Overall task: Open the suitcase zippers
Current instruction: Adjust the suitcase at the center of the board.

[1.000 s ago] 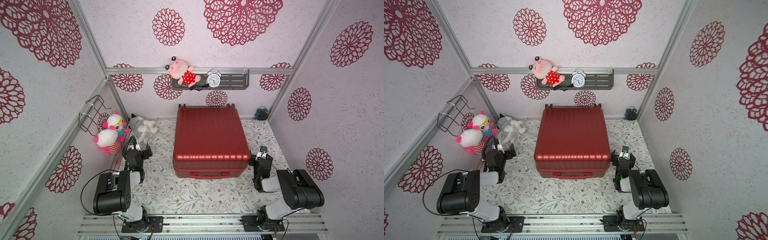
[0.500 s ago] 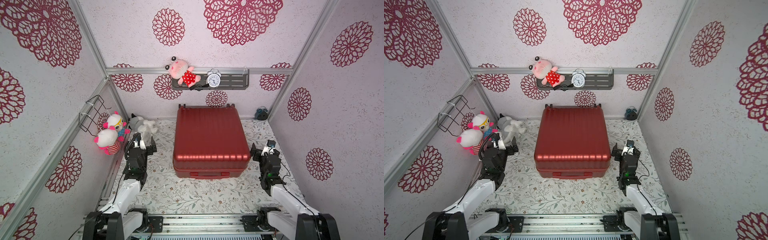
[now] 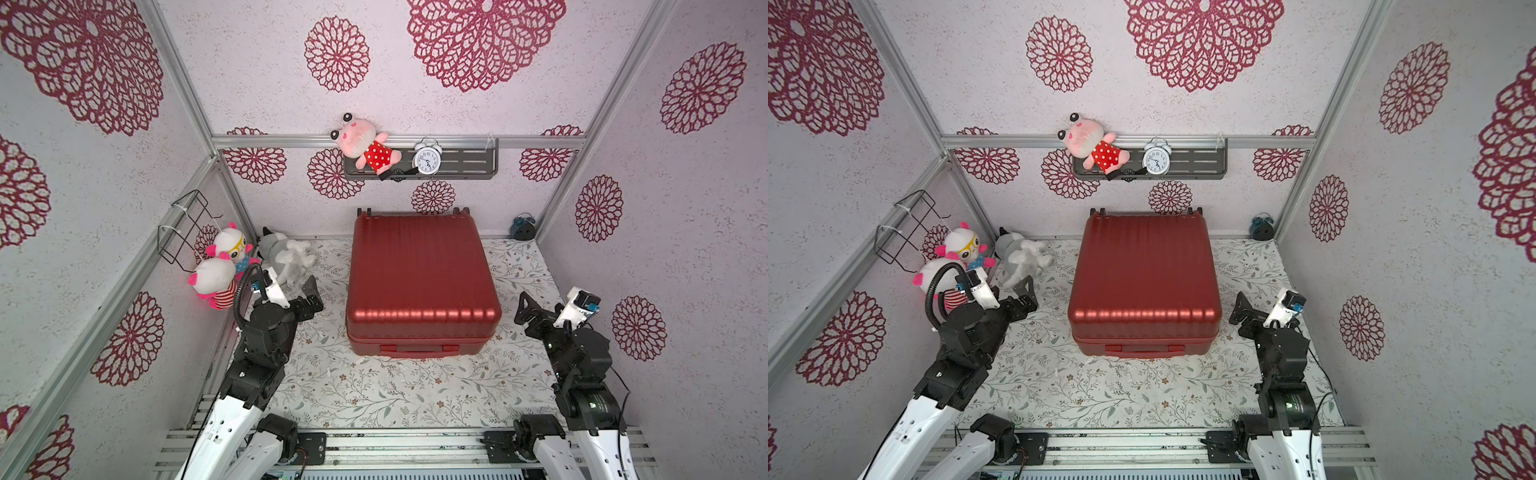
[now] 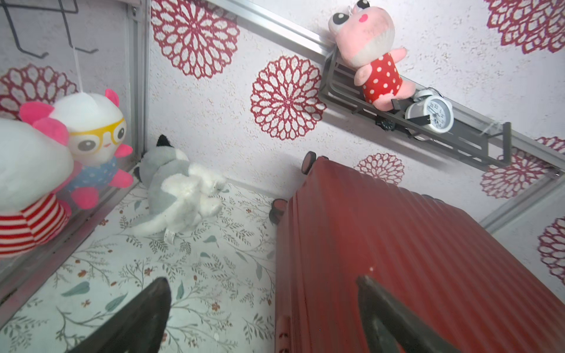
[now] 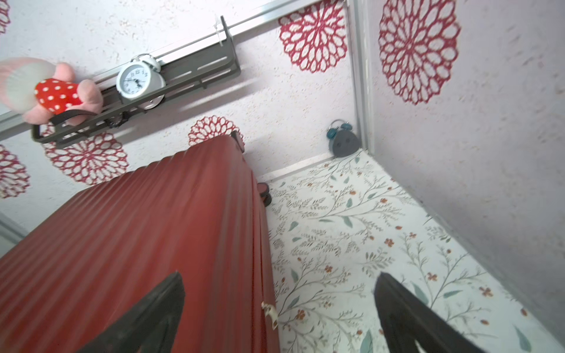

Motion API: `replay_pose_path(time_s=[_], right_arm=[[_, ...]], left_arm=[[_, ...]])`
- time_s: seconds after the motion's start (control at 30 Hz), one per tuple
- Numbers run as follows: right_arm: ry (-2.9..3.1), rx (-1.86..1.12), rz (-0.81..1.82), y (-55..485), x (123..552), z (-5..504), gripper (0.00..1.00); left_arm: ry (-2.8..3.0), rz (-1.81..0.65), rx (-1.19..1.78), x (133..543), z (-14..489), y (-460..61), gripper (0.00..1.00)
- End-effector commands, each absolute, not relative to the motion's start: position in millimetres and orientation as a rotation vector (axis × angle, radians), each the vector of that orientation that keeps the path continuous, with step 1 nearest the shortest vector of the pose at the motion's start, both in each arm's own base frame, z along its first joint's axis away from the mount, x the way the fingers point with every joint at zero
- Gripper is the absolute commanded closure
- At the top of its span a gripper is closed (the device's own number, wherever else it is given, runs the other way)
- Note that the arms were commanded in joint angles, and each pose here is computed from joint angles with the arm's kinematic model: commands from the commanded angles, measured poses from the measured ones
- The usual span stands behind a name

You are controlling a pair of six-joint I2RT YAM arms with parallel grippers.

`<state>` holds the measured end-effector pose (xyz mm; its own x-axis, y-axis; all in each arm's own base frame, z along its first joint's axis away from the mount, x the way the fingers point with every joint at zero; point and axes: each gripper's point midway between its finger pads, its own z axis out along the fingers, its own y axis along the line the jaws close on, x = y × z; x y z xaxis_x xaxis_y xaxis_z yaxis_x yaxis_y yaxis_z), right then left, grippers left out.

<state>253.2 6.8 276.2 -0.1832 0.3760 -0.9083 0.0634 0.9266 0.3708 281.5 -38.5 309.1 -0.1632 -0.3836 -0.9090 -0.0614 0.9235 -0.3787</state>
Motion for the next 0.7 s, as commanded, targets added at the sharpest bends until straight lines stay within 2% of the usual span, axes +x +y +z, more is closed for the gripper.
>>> replay_pose_path(time_s=[0.0,0.13,0.33,0.67], right_arm=[[1.866,0.298,0.484,36.6,248.3,257.4,0.01],[1.938,0.202,0.676,69.4,255.7,249.3,0.01],[1.942,0.086,0.934,108.3,256.6,246.5,0.1],[1.972,-0.088,1.073,185.0,259.5,237.3,0.16]], left_arm=[[1.785,-0.433,-0.34,257.1,297.0,-49.9,0.02],[1.715,-0.511,-0.599,237.3,288.5,-27.0,0.02],[1.71,-0.635,-0.478,222.5,303.1,-45.9,0.02],[1.883,-0.859,-0.361,222.1,288.2,-95.6,0.02]])
